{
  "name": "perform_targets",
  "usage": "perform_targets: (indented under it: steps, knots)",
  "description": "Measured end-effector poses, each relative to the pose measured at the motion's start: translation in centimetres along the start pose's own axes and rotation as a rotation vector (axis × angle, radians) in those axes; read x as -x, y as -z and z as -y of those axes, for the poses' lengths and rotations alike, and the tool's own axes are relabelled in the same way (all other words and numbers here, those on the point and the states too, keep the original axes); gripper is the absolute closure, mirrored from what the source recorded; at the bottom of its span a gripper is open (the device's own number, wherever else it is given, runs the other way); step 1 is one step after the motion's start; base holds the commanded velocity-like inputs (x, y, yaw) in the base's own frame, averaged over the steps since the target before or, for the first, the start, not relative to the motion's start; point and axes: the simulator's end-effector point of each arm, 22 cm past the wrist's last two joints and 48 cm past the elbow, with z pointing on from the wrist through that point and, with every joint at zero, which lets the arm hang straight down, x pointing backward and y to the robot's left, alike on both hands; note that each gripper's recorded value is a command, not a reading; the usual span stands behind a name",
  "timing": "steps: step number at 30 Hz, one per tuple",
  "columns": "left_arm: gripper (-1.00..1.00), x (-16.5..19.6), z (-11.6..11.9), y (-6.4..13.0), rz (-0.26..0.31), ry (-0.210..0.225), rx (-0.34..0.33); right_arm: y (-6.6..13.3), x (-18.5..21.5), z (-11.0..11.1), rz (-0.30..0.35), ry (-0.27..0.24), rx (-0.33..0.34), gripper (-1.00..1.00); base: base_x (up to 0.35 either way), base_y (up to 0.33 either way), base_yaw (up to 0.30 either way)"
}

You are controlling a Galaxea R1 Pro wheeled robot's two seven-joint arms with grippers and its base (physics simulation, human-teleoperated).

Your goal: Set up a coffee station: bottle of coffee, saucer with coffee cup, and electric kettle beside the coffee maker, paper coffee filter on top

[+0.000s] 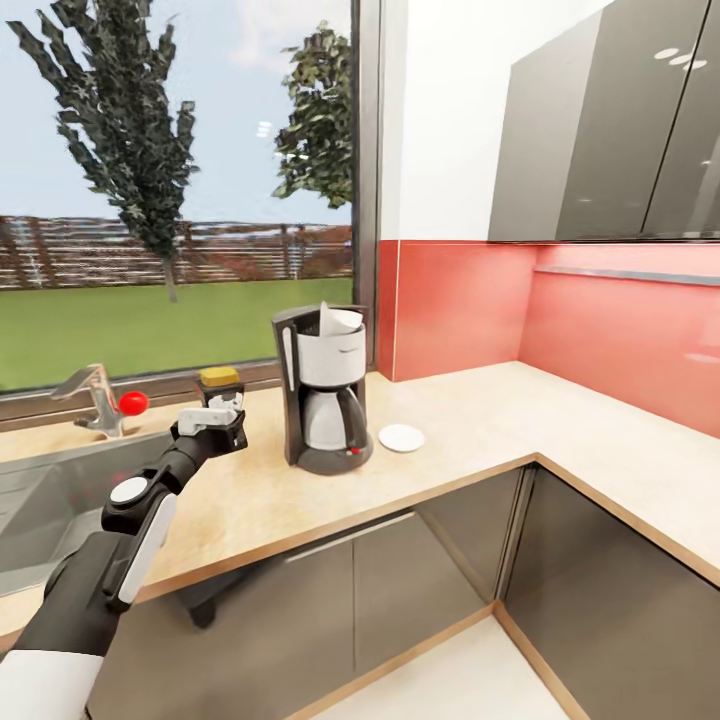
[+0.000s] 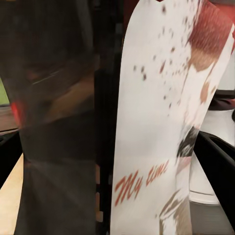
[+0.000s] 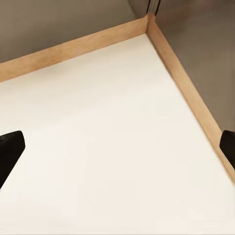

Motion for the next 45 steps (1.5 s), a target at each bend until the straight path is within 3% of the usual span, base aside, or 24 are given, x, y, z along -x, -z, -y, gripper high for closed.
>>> perform_targets:
  steps: [13,28,45]
  knots:
    - [1.00,0.0,0.0,0.0,0.001,0.000,0.001,0.1,-2.1,-0.6,-0.042,-0.002,0.008,-1.00,0.115,-0.012,0.000]
    - [1.00,0.0,-0.1,0.0,0.000,0.001,0.002,0.1,-2.3,-0.7,-0.048,-0.004,0.009,-1.00,0.014,0.000,0.000]
    - [1.00,-2.3,-0.1,0.1,0.002,0.001,0.002,-1.7,-3.8,-0.8,-0.047,-0.004,0.009,-1.00,0.000,0.000,0.000]
